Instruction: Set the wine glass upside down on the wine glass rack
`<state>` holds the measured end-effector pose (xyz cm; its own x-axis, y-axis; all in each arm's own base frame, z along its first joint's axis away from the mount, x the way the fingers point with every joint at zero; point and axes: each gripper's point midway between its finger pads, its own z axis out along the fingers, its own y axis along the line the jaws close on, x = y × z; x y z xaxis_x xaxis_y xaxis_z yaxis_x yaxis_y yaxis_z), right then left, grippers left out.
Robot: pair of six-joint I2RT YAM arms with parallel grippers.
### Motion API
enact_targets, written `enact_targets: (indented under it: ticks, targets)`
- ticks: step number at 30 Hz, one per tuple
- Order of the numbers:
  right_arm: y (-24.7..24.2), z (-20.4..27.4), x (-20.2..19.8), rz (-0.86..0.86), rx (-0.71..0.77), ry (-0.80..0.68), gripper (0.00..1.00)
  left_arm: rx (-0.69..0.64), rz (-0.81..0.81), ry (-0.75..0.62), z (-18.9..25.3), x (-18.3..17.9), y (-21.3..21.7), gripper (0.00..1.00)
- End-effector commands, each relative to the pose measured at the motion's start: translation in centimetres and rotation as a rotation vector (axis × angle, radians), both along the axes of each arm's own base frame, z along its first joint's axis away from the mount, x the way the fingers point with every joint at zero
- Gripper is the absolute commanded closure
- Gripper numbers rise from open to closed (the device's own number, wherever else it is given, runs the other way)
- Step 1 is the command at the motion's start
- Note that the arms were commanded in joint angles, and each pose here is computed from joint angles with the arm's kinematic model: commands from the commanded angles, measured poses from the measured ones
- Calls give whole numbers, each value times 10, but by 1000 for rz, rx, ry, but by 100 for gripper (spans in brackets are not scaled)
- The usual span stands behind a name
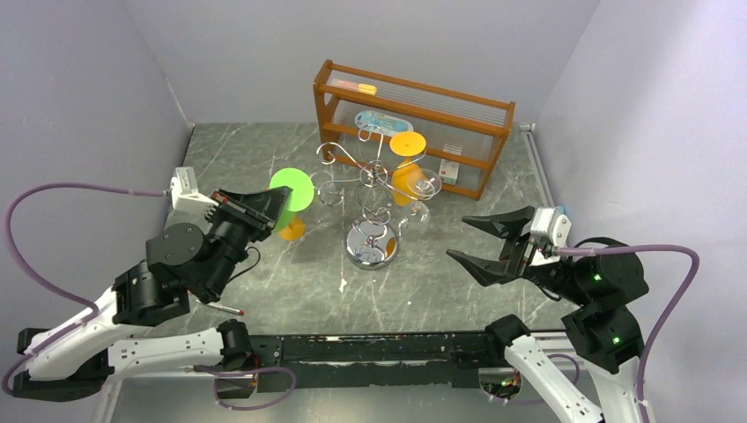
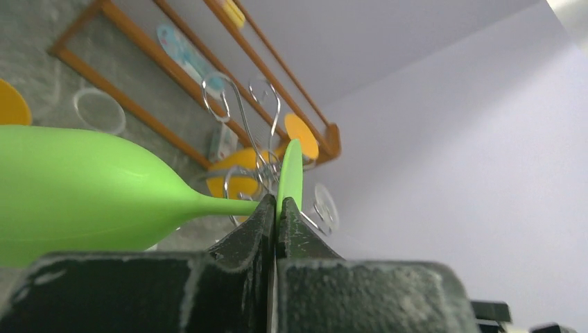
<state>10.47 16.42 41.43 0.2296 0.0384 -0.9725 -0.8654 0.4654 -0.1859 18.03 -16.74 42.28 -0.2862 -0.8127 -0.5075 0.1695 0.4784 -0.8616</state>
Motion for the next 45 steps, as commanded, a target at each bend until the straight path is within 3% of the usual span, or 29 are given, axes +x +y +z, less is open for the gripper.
enact_targets:
  ticks: [1, 7, 10, 20, 45]
  targets:
    - [0, 2, 7, -18, 17, 5, 35, 74, 210, -68, 18, 23, 19, 95]
    - [2, 3, 11, -21, 31, 18, 36, 238, 302, -102, 15, 43, 0, 95]
    - [3, 1, 12, -18, 33, 37, 35, 256, 292, -118, 11, 51, -13, 95]
    - [-2, -1, 10, -44, 54, 41, 36, 196, 158, -111, 5, 92, -41, 95]
    - [-8, 1, 7, -76, 84, 61, 35, -110, -207, 70, -25, 123, -81, 95]
